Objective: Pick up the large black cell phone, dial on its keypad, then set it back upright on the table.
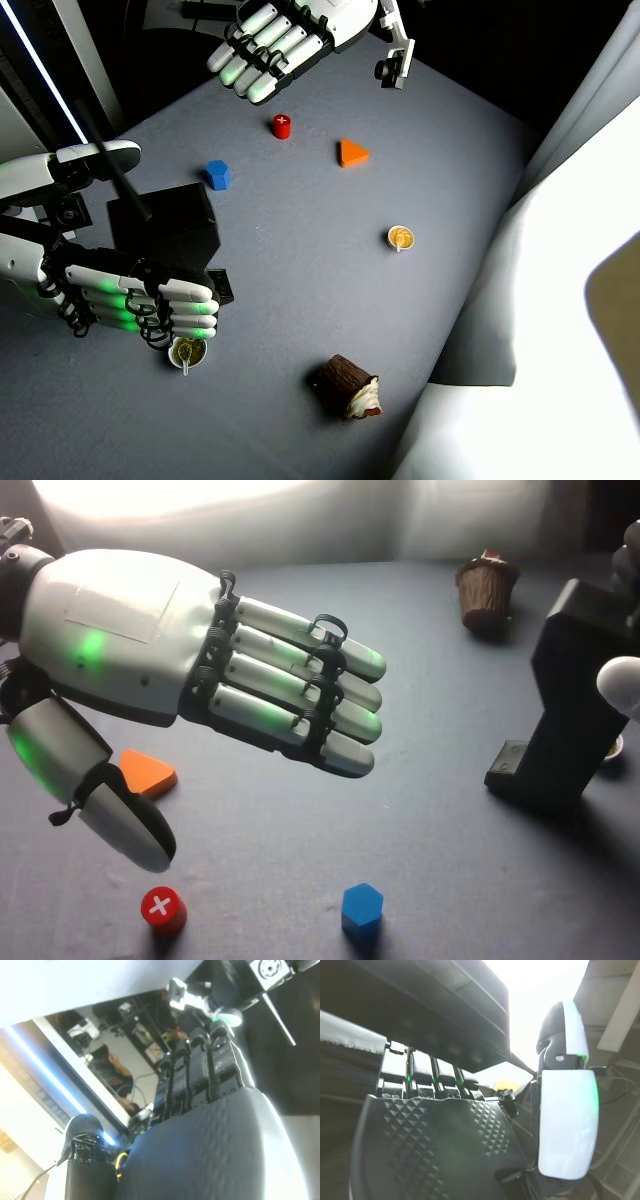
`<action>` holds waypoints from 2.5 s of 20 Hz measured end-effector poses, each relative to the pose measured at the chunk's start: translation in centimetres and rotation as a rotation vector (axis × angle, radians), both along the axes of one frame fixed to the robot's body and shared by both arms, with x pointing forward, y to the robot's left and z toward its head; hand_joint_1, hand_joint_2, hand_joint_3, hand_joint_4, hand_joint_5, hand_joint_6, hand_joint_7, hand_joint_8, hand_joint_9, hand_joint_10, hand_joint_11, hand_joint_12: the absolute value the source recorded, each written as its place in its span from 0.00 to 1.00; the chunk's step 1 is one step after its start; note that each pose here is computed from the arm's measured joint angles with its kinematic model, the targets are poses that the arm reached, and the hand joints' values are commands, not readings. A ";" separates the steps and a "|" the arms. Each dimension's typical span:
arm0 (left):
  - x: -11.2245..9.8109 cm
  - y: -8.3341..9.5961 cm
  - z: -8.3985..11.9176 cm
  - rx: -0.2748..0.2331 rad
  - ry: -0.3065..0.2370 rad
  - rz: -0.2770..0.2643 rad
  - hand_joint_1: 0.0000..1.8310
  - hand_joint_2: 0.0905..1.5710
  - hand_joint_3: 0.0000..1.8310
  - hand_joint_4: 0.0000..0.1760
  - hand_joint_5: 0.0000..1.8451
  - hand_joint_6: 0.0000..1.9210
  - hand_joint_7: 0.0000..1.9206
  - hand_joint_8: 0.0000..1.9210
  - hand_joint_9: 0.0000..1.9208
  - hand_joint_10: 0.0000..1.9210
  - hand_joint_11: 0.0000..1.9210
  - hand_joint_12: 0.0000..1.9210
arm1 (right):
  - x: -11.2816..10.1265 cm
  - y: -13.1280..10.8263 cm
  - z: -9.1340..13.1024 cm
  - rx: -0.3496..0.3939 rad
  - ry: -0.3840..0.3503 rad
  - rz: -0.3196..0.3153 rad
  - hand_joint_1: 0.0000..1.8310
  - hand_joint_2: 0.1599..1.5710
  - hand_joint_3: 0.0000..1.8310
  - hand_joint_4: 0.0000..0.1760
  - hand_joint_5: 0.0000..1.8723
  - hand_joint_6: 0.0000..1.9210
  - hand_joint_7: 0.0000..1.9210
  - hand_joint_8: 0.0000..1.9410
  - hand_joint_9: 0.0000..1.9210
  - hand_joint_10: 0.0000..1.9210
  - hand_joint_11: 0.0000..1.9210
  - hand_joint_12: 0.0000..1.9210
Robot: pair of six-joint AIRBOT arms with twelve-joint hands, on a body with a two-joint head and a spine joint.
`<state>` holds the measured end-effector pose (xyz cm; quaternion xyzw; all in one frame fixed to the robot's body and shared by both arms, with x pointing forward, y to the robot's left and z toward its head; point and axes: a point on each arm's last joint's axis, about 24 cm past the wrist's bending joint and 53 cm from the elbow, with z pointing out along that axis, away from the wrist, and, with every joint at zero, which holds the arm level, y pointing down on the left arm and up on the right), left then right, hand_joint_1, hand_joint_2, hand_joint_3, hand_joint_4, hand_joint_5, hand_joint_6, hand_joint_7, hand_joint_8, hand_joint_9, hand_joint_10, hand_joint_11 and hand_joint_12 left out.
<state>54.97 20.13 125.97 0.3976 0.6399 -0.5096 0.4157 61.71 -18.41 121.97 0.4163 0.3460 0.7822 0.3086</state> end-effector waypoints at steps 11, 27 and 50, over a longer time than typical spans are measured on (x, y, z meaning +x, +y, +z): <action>0.0 0.0 -0.1 0.006 0.000 0.000 0.00 0.73 0.00 0.00 0.04 0.00 0.05 0.00 0.05 0.00 0.00 0.05 | 0.7 -0.9 -1.1 -0.002 0.022 -0.033 0.53 0.57 0.00 0.00 0.02 0.00 0.00 0.00 0.00 0.00 0.04 0.03; 0.0 0.1 -0.2 0.010 -0.003 0.000 0.00 0.73 0.00 0.00 0.05 0.00 0.06 0.00 0.05 0.00 0.00 0.07 | 1.1 -0.8 -0.9 0.013 0.007 -0.039 0.78 0.71 0.00 0.00 0.34 0.51 0.40 0.46 0.44 0.51 0.33 0.83; -0.2 -0.3 1.6 -0.042 0.009 -0.044 0.37 0.79 0.00 0.03 0.09 0.00 0.33 0.02 0.39 0.11 0.10 0.71 | 0.9 -3.8 3.8 -0.004 -0.215 -0.051 0.82 0.65 0.00 0.00 0.52 0.42 0.52 0.43 0.54 0.50 0.46 0.79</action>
